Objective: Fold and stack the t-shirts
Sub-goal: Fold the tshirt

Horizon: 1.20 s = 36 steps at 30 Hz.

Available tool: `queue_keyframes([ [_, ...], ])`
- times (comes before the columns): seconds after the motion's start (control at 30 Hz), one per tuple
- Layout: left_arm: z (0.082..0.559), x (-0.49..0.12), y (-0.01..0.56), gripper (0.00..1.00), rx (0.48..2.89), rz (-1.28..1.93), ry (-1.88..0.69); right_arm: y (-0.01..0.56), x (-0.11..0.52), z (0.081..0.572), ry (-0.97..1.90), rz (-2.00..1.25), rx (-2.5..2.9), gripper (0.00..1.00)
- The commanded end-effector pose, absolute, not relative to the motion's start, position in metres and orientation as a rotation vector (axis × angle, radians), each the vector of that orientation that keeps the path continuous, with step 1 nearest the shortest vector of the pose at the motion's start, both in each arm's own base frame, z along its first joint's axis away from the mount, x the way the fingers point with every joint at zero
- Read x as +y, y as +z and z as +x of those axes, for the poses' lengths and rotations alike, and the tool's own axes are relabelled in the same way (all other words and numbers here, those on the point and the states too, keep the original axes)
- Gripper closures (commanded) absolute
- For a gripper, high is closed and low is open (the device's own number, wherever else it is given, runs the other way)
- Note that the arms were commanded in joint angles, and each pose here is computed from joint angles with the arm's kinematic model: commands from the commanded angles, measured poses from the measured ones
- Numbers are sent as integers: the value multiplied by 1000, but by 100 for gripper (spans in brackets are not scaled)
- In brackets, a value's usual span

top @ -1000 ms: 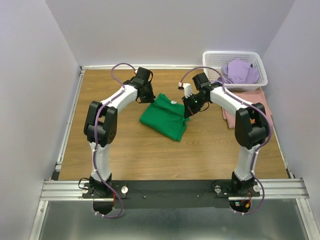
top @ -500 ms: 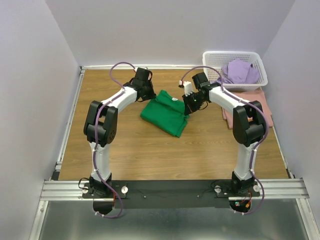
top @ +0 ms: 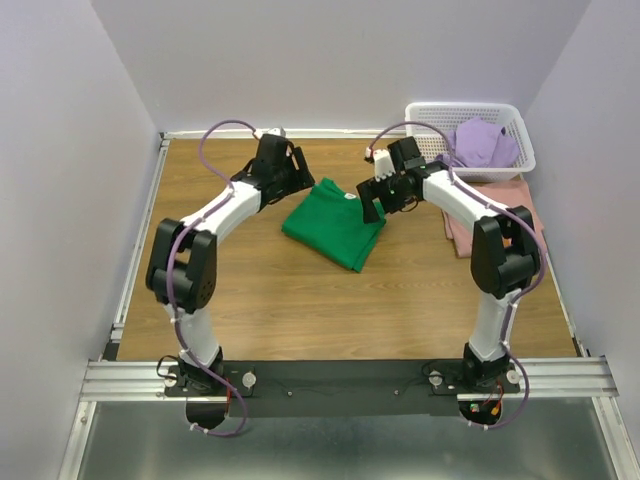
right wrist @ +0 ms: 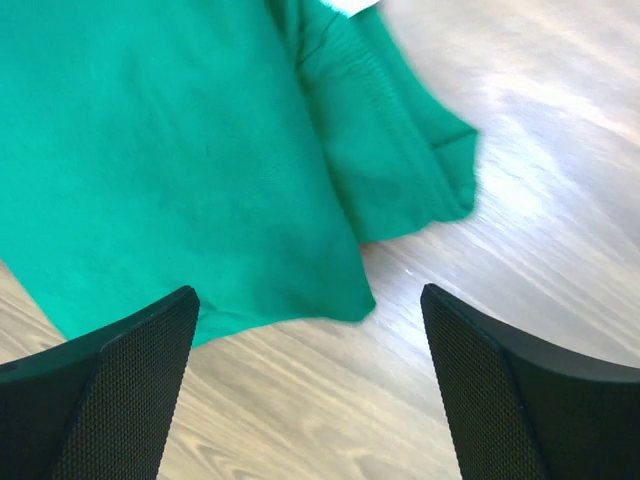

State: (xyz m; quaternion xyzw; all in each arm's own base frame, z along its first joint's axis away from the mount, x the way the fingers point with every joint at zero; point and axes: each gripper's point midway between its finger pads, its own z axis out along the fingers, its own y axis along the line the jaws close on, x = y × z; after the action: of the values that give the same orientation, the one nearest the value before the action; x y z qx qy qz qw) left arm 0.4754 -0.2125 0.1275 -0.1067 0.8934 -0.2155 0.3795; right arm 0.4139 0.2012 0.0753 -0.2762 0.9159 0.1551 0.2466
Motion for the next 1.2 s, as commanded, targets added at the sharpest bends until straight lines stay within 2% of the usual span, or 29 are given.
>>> queue_keyframes([
  [0.0, 472, -192, 189, 20, 2114, -278, -516, 123, 192, 433, 329, -610, 2400, 0],
  [0.1, 456, -187, 172, 12, 2161, -230, -486, 133, 191, 425, 352, -538, 2388, 0],
  [0.37, 421, -174, 115, 6, 2291, -165, -418, 107, 180, 385, 406, -323, 2465, 0],
  [0.6, 421, -176, 94, 6, 2315, -166, -433, 109, 206, 358, 704, -168, 2381, 0],
  [0.83, 405, -199, 70, 11, 2391, -168, -593, 110, 199, 346, 700, -114, 2363, 0],
  [0.93, 386, -212, 65, 24, 2408, -175, -680, 111, 196, 343, 698, -98, 2355, 0],
  [0.97, 374, -212, 56, 43, 2429, -184, -692, 108, 195, 340, 695, -96, 2363, 0],
  [1.0, 366, -217, 57, 51, 2435, -191, -721, 109, 195, 339, 693, -102, 2359, 0],
  [1.13, 339, -221, 43, 61, 2497, -212, -752, 107, 193, 335, 688, -134, 2359, 0],
  [1.17, 328, -216, 34, 67, 2524, -232, -738, 109, 194, 335, 691, -143, 2352, 0],
])
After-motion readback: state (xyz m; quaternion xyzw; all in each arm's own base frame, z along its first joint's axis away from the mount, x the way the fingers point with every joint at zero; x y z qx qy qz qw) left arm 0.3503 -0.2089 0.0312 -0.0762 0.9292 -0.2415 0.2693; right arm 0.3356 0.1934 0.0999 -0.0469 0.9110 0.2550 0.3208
